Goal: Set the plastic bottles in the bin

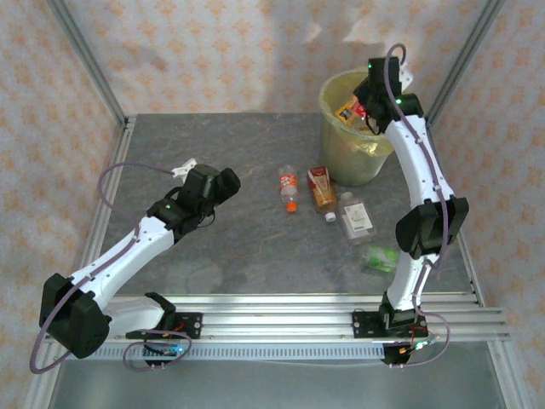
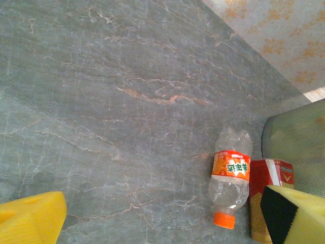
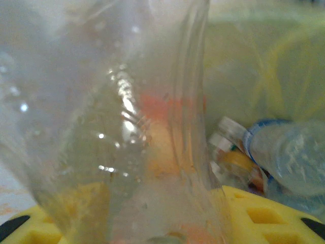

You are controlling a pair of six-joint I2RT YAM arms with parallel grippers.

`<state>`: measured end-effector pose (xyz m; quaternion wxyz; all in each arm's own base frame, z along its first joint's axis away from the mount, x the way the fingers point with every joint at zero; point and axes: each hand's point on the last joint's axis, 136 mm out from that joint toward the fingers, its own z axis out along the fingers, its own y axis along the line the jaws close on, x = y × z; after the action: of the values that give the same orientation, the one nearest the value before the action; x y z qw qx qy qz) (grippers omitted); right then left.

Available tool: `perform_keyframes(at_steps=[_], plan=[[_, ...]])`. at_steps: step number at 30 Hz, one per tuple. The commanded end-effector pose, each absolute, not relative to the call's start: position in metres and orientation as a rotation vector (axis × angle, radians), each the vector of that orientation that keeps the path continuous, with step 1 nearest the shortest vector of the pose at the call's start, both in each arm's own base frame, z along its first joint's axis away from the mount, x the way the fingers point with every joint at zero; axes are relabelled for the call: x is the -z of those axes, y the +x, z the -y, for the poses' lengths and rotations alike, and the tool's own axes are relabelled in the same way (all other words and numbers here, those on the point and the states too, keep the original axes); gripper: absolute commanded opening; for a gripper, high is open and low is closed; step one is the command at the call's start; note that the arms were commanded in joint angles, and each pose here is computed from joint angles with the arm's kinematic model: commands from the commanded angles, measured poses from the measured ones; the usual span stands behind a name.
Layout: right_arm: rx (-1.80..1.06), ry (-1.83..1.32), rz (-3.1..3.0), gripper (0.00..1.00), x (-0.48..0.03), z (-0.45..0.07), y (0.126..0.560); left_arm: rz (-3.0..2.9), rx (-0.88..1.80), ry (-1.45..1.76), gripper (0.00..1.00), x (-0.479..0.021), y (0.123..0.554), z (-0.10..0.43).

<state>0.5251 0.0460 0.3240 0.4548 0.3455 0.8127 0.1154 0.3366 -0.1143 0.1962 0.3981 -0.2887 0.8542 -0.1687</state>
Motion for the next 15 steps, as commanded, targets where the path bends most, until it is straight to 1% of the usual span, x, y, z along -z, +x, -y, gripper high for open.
perform_keyframes(at_steps=[1, 2, 7, 9, 15], plan=[[-0.393, 0.927, -1.841, 0.27, -0.359, -0.037, 0.511, -2.148, 0.444, -0.721, 1.00, -0.199, 0.342, 0.116], [-0.394, 0.939, -1.835, 0.29, -0.355, -0.036, 0.508, -2.150, 0.447, -0.719, 1.00, -0.199, 0.343, 0.117], [-0.360, 0.949, -1.856, 0.49, -0.344, -0.031, 0.500, -2.154, 0.462, -0.717, 1.00, -0.198, 0.344, 0.119], [-0.328, 0.935, -1.869, 0.59, -0.343, -0.029, 0.499, -2.157, 0.468, -0.713, 1.00, -0.198, 0.344, 0.121], [-0.213, 0.855, -1.879, 0.80, -0.365, -0.019, 0.496, -2.158, 0.473, -0.714, 1.00, -0.198, 0.344, 0.121]])
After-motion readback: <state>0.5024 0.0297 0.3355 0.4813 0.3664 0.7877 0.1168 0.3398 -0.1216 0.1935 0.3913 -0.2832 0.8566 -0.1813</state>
